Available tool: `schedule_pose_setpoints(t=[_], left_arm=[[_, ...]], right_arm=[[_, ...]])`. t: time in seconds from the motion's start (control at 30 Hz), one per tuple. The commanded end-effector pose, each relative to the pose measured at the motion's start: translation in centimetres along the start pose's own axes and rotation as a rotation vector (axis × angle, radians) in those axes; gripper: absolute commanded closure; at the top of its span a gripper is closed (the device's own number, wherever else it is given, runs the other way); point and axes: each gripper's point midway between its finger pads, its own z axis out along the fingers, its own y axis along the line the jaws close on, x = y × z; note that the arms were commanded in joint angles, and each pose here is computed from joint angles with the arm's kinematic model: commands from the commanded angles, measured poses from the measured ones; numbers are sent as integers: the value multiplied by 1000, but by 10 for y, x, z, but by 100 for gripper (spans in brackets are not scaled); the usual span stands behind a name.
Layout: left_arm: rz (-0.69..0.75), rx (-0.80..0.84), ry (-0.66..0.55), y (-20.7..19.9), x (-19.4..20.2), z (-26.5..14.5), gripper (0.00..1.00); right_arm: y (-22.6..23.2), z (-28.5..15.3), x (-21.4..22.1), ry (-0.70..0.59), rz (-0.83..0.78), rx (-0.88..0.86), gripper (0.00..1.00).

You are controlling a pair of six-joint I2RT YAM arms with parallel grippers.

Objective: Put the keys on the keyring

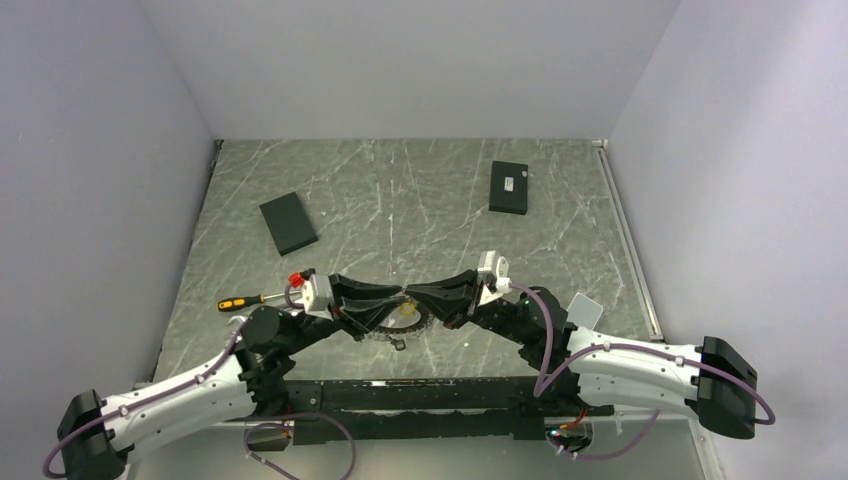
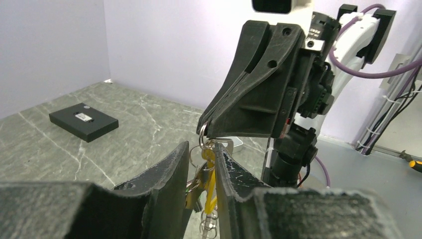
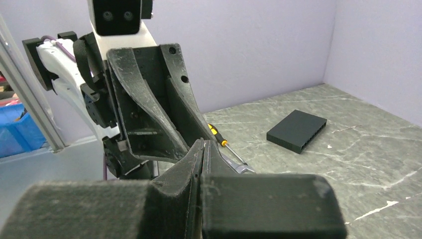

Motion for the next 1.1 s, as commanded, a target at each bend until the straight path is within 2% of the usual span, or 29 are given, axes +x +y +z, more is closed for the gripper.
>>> schedule_pose_setpoints(t=[0.0,0.33,0.57,1.07], left_arm=[[22,48,-45,-11,-26,5,69],[11,74,-44,-13,-20,15,78],[11,61,-34,-10,-16,15,80],[4,32,-20,-6,-16,12,67]], right_arm=[[6,10,-47,-139,-31,-32,100],[10,12,-45,-139,-16,-51,100],[8,11,-51,-149,-27,-43,100],[10,10,-54,-156,-25,-52,100]])
